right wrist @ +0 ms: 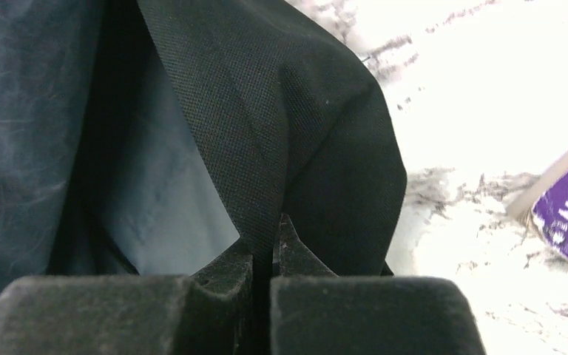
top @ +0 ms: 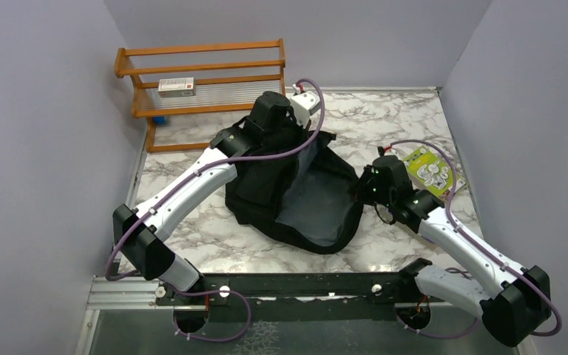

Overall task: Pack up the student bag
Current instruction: Unzip the student bag at the center of the board.

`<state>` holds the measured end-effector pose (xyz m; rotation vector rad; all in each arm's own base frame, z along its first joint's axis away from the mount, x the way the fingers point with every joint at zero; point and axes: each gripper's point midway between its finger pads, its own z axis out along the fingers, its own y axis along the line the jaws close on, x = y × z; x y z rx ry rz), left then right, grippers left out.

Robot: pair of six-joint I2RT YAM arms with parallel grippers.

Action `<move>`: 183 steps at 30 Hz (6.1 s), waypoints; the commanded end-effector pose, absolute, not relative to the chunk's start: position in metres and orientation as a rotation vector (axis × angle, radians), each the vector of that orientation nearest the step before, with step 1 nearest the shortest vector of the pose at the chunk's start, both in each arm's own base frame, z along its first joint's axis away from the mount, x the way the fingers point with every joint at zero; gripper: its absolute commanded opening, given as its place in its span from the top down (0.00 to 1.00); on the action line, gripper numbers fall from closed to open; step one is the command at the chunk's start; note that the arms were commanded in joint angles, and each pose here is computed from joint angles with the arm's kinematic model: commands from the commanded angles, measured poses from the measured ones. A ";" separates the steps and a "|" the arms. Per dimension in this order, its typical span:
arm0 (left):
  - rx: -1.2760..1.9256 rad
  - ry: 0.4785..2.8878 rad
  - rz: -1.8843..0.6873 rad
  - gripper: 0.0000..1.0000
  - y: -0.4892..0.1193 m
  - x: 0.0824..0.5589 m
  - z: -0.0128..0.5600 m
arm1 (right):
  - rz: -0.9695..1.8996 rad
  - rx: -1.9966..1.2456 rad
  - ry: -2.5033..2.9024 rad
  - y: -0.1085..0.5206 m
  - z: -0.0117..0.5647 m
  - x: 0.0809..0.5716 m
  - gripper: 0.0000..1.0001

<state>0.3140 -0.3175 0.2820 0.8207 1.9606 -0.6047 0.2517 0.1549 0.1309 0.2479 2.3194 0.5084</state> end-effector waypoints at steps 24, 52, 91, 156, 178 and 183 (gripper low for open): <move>0.726 1.721 -0.549 1.00 -0.309 0.332 0.439 | 0.752 -0.059 2.110 0.178 0.251 0.328 1.00; 0.514 2.197 -0.410 1.00 -0.198 0.389 0.180 | 0.551 0.048 2.377 0.158 0.107 0.334 0.87; 0.473 2.310 -0.370 0.13 -0.174 0.353 0.137 | 1.012 -0.259 2.076 0.333 0.149 0.383 0.91; 0.154 2.366 -0.408 0.72 -0.190 0.215 0.089 | 0.898 -0.259 2.184 0.357 0.083 0.458 0.91; 0.254 2.125 -0.531 0.62 -0.218 0.243 0.172 | 0.935 -0.387 1.925 0.331 0.213 0.414 0.78; 0.279 2.089 -0.529 0.54 -0.225 0.251 0.183 | 0.771 -0.271 1.959 0.287 0.216 0.396 0.69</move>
